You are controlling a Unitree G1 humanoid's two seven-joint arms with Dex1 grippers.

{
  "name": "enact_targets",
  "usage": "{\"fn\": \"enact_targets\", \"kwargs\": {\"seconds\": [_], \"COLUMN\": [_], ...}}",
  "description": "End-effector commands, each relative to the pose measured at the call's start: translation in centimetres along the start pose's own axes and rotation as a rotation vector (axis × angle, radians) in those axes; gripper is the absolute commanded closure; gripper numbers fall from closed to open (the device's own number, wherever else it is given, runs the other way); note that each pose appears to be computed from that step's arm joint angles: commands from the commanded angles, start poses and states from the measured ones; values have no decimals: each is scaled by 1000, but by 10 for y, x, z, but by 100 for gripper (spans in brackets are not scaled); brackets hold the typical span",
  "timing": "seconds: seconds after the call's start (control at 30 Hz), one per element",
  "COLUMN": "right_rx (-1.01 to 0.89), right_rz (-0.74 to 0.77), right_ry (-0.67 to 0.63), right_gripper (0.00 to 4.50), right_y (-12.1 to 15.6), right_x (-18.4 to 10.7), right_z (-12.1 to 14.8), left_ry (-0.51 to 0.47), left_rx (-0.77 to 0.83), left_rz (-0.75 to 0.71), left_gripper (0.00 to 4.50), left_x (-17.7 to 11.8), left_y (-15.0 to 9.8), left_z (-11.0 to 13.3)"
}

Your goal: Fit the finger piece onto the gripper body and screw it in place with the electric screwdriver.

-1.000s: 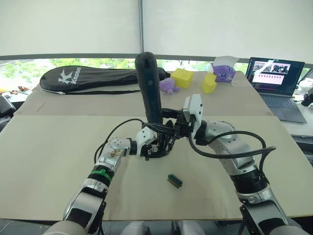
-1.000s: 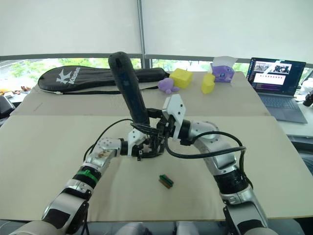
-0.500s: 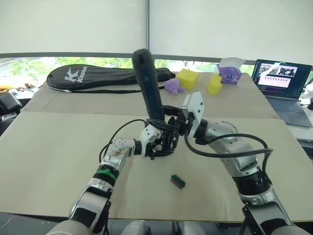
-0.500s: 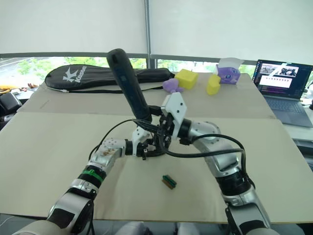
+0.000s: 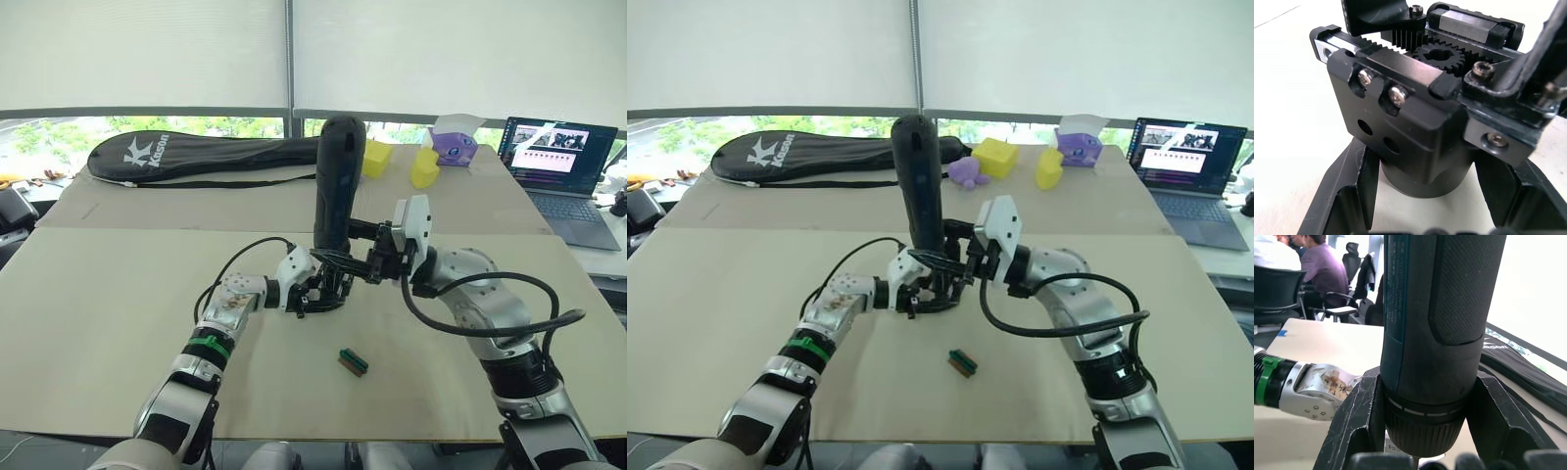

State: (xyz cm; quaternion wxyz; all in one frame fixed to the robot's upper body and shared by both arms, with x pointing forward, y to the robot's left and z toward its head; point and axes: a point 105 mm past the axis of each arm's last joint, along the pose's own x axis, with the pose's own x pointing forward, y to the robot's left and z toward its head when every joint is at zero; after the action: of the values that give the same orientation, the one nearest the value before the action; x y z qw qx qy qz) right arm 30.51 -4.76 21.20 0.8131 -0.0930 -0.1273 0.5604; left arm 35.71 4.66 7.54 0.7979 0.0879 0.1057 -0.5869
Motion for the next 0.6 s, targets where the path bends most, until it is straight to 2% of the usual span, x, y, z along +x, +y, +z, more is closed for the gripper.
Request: {"fn": "enact_targets", "kwargs": {"seconds": [0.03, 0.23, 0.6], "right_rx": [222, 219, 195], "right_rz": [-76, -95, -82], "right_ry": [355, 365, 360], "right_gripper": [258, 258, 258], "right_y": [2, -6, -2], "right_x": [-19, -20, -21], "right_z": [-85, -85, -82], "left_ry": [-86, -90, -87], "left_rx": [87, 88, 101], "left_rz": [38, 39, 37], "left_gripper": [221, 221, 221], "left_x": [-8, -8, -8], "left_y": [11, 11, 11], "left_z": [34, 36, 37]}}
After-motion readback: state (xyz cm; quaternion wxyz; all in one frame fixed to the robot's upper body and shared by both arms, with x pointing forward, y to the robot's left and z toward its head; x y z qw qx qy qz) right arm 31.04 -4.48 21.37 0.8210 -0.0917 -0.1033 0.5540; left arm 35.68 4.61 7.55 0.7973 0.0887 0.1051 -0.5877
